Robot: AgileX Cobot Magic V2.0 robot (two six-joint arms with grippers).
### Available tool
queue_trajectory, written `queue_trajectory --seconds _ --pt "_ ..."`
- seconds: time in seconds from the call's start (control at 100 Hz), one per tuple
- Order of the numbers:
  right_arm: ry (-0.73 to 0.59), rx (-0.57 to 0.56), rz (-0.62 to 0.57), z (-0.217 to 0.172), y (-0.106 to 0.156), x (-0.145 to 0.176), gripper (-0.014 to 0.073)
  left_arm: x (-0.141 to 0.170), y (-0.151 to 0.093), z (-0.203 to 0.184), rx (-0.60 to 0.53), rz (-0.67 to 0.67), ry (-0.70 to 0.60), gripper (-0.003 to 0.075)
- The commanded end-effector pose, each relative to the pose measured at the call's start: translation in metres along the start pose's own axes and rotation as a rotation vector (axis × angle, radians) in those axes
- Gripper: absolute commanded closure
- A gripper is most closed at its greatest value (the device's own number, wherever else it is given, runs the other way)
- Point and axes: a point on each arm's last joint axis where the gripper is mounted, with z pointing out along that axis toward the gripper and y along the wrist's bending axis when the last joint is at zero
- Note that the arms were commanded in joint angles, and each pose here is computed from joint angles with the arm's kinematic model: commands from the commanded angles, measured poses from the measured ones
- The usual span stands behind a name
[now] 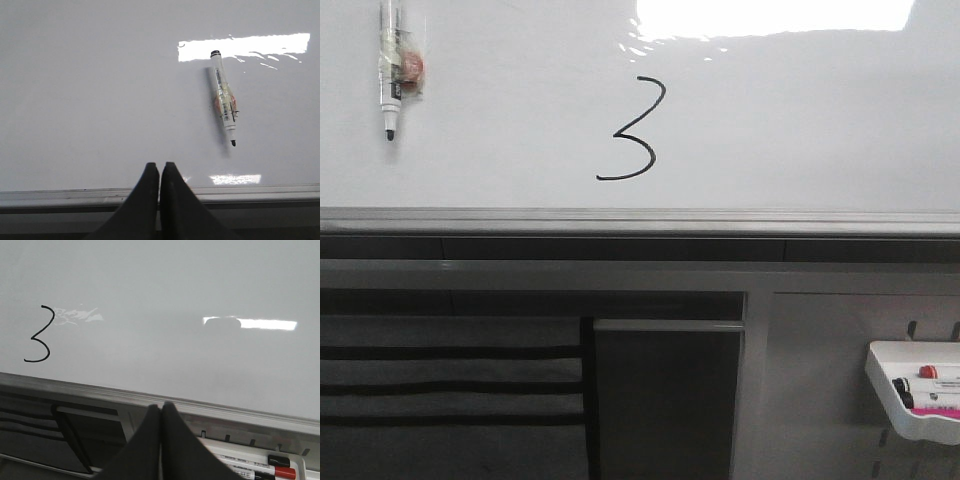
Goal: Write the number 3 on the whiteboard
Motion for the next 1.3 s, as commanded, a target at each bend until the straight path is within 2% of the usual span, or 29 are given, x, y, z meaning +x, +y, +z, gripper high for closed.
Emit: queue_trajectory --seconds 0.0,0.4,0.5,0.58,0.7,0.86,1.1,1.18,1.29 --pt "-0.095 -0.009 -0.015 -0.003 0.001 -0.015 0.0663 -0.006 0.001 -0.002 -0.011 -0.012 -0.093 0.0741" --pt "-0.095 -0.009 -0.015 -0.003 0.001 -0.015 0.0663 -0.006 0.001 -0.002 -0.011 -0.012 -0.093 0.0741" --pt "-0.144 -0.003 -0.007 -0.012 -0.001 -0.009 0.0663 -0.006 0.001 -0.002 -0.011 -0.012 -0.093 0.0741" --pt "-0.198 0.037 -0.016 -0.02 -0.005 0.001 0.0663 -0.006 0.001 -0.002 -0.011 -0.012 -0.093 0.0741" --pt "-0.319 0.035 0.103 -0.028 -0.007 0.023 0.0663 -0.006 0.001 -0.002 -0.011 -0.012 -0.093 0.0741" --pt "-0.443 0.074 0.103 -0.026 -0.009 0.059 0.0663 -0.006 0.001 -0.002 -0.011 -0.012 -0.093 0.0741" --pt "-0.496 0.059 0.097 -0.007 -0.01 0.111 0.0663 -0.006 0.001 -0.002 -0.011 -0.012 -0.093 0.0741" --pt "-0.441 0.076 0.103 -0.007 -0.011 0.112 0.0663 -0.006 0.001 -0.002 -0.011 -0.012 -0.093 0.0741" --pt "-0.452 0.073 0.102 -0.007 -0.011 0.111 0.0663 -0.006 0.001 -0.002 -0.011 -0.012 -0.093 0.0741"
